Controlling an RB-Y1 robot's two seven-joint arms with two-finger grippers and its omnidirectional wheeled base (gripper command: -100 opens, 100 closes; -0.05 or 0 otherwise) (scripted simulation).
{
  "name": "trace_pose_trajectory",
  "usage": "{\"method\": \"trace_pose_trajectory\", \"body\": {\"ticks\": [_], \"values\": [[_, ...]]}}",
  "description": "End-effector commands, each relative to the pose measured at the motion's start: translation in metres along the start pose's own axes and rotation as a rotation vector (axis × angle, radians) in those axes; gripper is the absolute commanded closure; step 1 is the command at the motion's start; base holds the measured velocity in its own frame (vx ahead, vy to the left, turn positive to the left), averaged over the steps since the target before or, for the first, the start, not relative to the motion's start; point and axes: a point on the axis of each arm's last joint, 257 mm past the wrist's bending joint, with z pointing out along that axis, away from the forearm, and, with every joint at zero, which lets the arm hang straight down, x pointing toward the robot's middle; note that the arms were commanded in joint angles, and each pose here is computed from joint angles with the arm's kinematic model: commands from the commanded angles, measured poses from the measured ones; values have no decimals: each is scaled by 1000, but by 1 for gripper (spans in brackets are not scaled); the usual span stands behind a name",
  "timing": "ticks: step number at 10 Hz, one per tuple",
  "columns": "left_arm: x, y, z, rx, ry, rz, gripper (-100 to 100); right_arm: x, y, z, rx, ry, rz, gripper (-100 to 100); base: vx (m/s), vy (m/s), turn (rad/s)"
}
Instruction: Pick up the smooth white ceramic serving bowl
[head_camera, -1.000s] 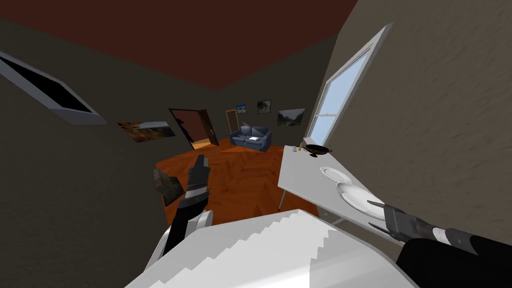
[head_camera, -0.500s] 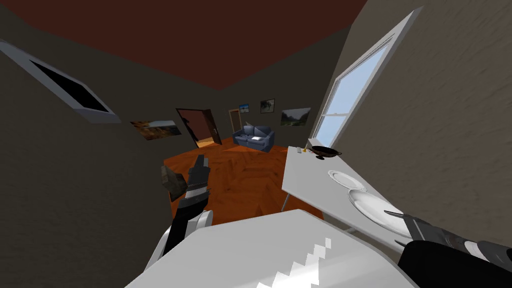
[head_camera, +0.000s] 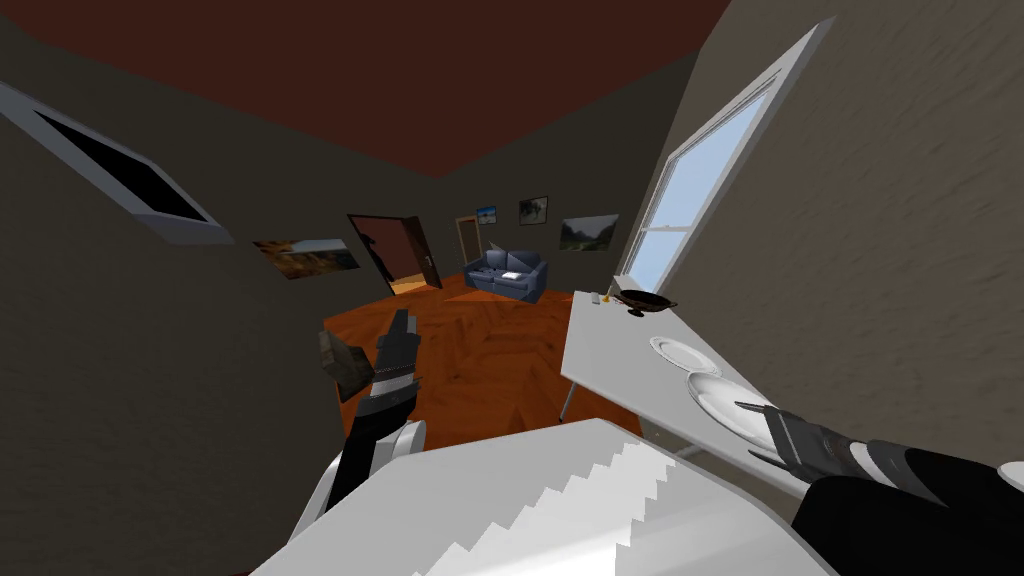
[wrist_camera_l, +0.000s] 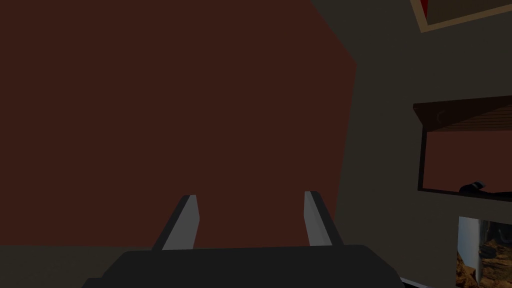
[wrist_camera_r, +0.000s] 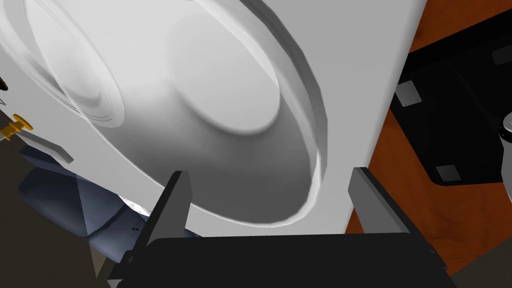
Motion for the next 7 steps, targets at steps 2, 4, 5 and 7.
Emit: {"method": "trace_pose_trajectory", "body": {"ticks": [2, 4, 5, 7], "values": [[0, 0, 0, 0, 0, 0, 0, -11, -4, 11, -11, -2, -4, -100, -42, -4, -14], [0, 0, 0, 0, 0, 0, 0, -16, -9, 18, -12, -2, -6, -100, -44, -2, -15], [0, 0, 0, 0, 0, 0, 0, -20, -13, 24, -13, 0, -8, -100, -36, -6, -20], [0, 0, 0, 0, 0, 0, 0, -29, -27, 33, -1, 5, -9, -100, -48, -6, -26]]}}
